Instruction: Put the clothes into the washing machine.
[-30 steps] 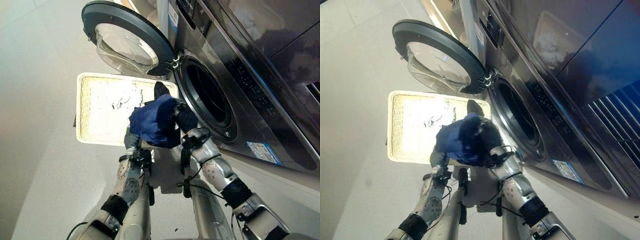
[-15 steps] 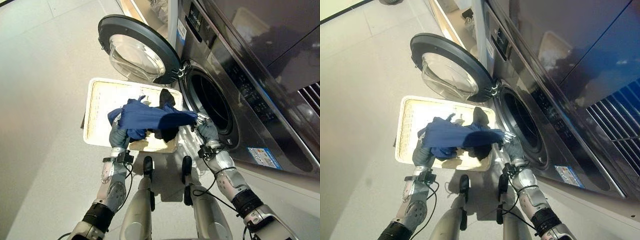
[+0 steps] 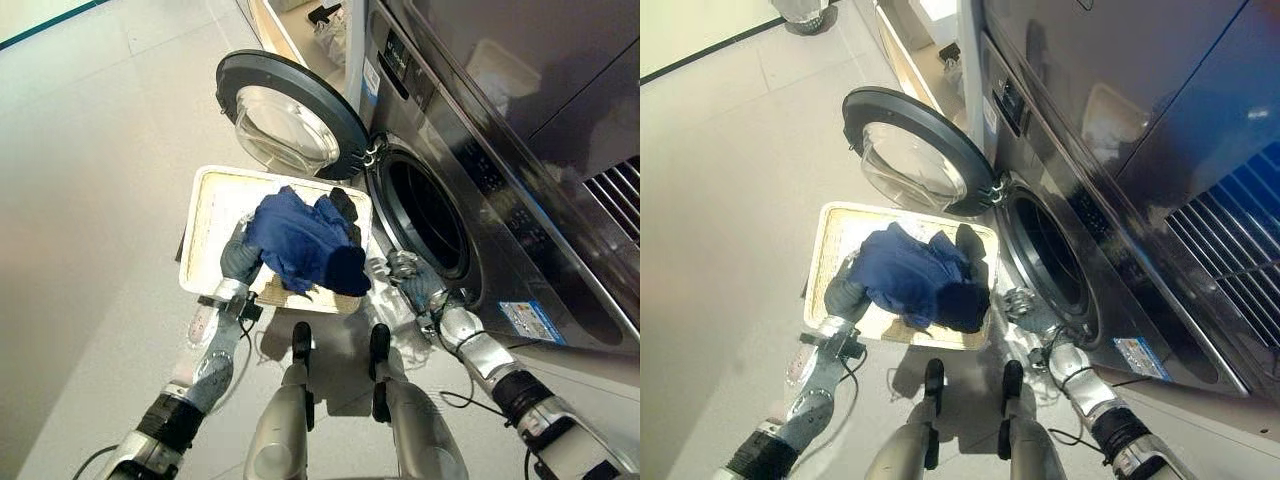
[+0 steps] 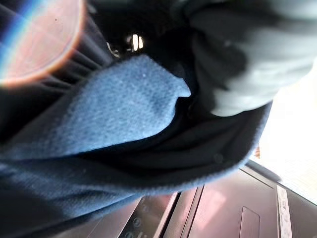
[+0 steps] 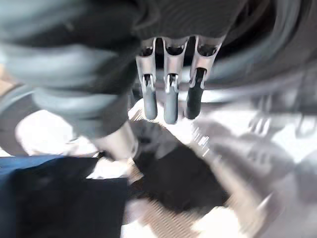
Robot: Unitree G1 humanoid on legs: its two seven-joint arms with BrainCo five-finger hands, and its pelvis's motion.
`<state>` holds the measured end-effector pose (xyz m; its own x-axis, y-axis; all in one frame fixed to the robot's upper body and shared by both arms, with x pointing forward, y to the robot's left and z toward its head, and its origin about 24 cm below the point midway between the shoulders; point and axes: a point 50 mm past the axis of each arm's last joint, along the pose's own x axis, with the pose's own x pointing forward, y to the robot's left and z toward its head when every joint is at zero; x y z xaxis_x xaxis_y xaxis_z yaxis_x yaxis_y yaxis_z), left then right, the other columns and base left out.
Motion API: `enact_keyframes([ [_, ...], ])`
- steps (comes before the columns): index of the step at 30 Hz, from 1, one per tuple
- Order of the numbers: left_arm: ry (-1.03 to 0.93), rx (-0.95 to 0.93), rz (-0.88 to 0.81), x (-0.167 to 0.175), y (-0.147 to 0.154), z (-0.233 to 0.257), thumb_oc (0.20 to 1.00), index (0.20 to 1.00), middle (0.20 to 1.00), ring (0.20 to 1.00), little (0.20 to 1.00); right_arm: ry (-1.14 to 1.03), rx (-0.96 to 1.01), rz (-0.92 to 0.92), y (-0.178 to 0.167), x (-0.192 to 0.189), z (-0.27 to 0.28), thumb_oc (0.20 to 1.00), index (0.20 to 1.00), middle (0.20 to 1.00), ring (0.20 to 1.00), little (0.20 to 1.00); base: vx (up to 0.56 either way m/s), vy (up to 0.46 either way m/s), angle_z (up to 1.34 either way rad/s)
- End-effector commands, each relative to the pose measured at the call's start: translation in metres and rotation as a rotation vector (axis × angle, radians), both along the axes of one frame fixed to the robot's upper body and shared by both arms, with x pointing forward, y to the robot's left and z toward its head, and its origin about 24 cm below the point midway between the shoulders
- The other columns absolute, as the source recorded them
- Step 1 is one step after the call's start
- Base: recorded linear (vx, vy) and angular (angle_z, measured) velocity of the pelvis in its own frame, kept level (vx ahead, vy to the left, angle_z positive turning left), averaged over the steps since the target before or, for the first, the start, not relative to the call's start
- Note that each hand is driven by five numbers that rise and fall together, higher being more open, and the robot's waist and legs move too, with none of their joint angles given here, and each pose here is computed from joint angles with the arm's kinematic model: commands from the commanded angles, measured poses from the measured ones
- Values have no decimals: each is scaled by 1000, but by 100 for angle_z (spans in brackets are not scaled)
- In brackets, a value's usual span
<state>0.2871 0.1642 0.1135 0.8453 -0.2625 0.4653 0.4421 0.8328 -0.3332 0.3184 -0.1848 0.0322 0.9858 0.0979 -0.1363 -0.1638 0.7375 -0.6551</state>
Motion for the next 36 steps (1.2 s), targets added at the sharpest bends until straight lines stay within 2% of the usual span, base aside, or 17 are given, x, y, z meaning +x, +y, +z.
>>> enact_keyframes([
  [1, -213, -72, 101, -6, 12, 47, 200, 200, 200, 200, 200, 61, -306, -14, -17, 7, 4, 1000, 1000, 1000, 1000, 1000, 1, -89, 3],
  [9, -365, 48, 213, -14, 12, 81, 200, 200, 200, 200, 200, 31, -314, -113, -29, 8, 3, 1000, 1000, 1000, 1000, 1000, 6, -59, 9],
  [14, -383, 235, 281, -16, 10, 83, 200, 200, 200, 200, 200, -210, -15, -90, -12, 6, 36, 1000, 1000, 1000, 1000, 1000, 19, 36, -1],
  [17, -340, 352, 300, -12, 13, 72, 200, 200, 200, 200, 200, -317, 219, 48, 12, -2, 61, 1000, 1000, 1000, 1000, 1000, -2, 88, -8],
  [21, -276, 468, 254, -7, 11, 57, 200, 200, 200, 200, 200, -374, 344, 255, 35, -13, 84, 1000, 1000, 1000, 1000, 1000, -18, 88, -9],
  [24, -257, 505, 217, -5, 10, 52, 200, 200, 200, 200, 200, -383, 363, 316, 41, -16, 91, 1000, 1000, 1000, 1000, 1000, -9, 79, -2],
  [25, -225, 568, 136, -4, 5, 43, 200, 200, 200, 200, 200, -406, 381, 415, 50, -21, 103, 1000, 1000, 1000, 1000, 1000, -10, 79, -4],
  [28, -184, 635, 54, -2, -2, 34, 200, 200, 200, 200, 200, -424, 377, 516, 61, -25, 115, 1000, 1000, 1000, 1000, 1000, -18, 106, -22],
  [31, -184, 635, 54, -2, -2, 34, 200, 200, 200, 200, 200, -424, 377, 516, 61, -25, 115, 1000, 1000, 1000, 1000, 1000, -18, 53, -3],
  [32, -150, 697, -16, 1, -7, 29, 200, 200, 200, 200, 200, -374, 390, 632, 78, -27, 124, 1000, 1000, 1000, 1000, 1000, -56, 109, -2],
  [36, -175, 700, -88, 2, -14, 33, 200, 200, 200, 200, 200, -240, 414, 719, 92, -27, 116, 1000, 1000, 1000, 1000, 1000, -28, 33, -4],
])
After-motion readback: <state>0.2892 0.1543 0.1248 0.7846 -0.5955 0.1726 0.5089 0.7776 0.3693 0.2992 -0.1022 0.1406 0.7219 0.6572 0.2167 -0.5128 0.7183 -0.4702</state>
